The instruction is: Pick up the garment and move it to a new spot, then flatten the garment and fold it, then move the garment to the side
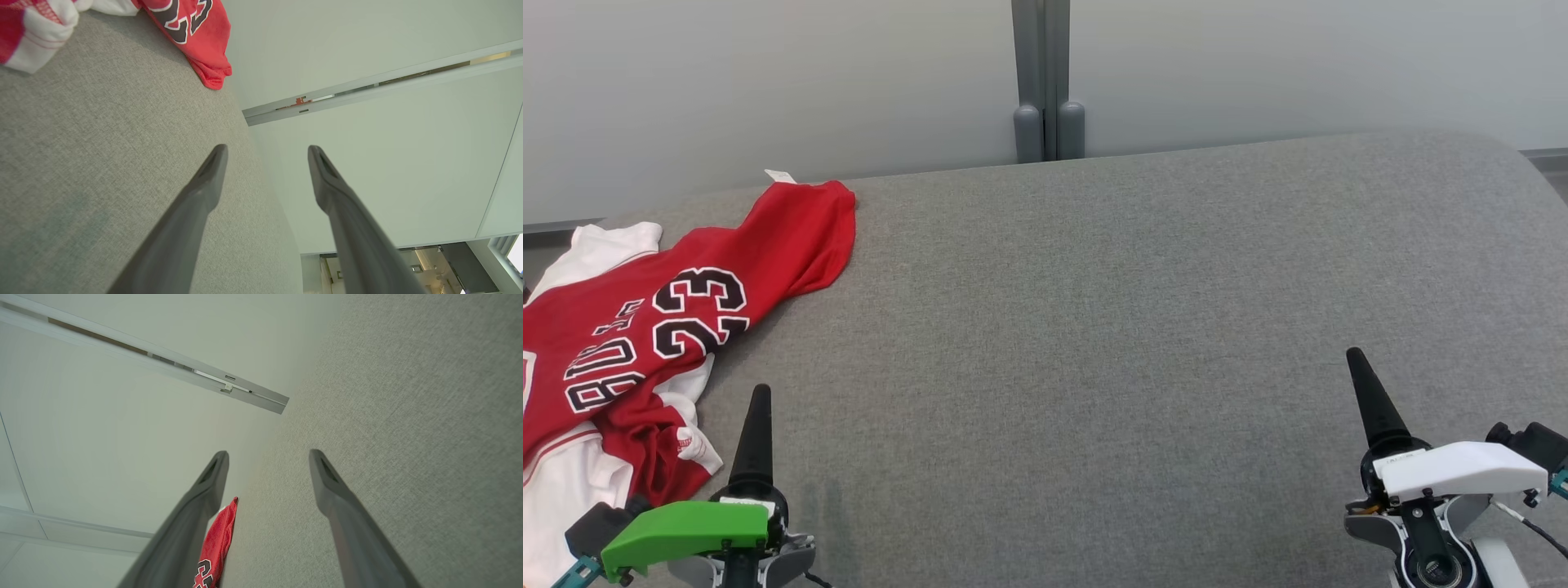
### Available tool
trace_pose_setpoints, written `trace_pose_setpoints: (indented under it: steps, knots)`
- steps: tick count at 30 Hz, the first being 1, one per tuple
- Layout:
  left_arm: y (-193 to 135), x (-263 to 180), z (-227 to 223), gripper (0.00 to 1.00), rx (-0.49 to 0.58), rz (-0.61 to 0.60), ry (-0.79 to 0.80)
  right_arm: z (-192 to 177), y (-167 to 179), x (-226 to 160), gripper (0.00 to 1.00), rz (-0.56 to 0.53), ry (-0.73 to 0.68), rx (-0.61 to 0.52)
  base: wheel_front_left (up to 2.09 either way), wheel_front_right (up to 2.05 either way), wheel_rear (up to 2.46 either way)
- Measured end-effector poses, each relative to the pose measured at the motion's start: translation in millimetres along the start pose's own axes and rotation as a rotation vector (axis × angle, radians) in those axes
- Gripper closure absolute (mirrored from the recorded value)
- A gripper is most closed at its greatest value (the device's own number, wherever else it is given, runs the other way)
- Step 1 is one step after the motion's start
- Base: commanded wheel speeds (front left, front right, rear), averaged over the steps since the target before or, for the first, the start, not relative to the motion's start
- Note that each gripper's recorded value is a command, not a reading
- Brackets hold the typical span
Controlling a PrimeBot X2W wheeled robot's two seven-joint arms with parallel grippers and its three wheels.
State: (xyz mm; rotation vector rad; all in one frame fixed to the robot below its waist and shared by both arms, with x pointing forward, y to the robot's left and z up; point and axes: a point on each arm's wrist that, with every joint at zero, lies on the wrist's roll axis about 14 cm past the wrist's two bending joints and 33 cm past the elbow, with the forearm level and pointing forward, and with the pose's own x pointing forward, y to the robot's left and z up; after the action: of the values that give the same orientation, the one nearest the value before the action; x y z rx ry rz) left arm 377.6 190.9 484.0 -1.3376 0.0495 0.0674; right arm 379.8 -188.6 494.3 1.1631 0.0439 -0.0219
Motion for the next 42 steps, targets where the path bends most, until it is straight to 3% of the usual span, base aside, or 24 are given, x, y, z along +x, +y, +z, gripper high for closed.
trace_pose_setpoints:
  steps: [19, 42]
  knots:
    - [3.2, -4.8, -1.1, 0.00, 0.445, 0.016, -0.005, -4.4, 9.0, -3.1, 0.00, 0.040, 0.001, -0.387, 0.00, 0.00, 0.00]
    - [-3.1, -8.5, 0.5, 0.00, 0.760, -0.027, -0.031, -6.4, 15.2, -5.0, 0.00, 0.083, -0.015, -0.706, 0.00, 0.00, 0.00]
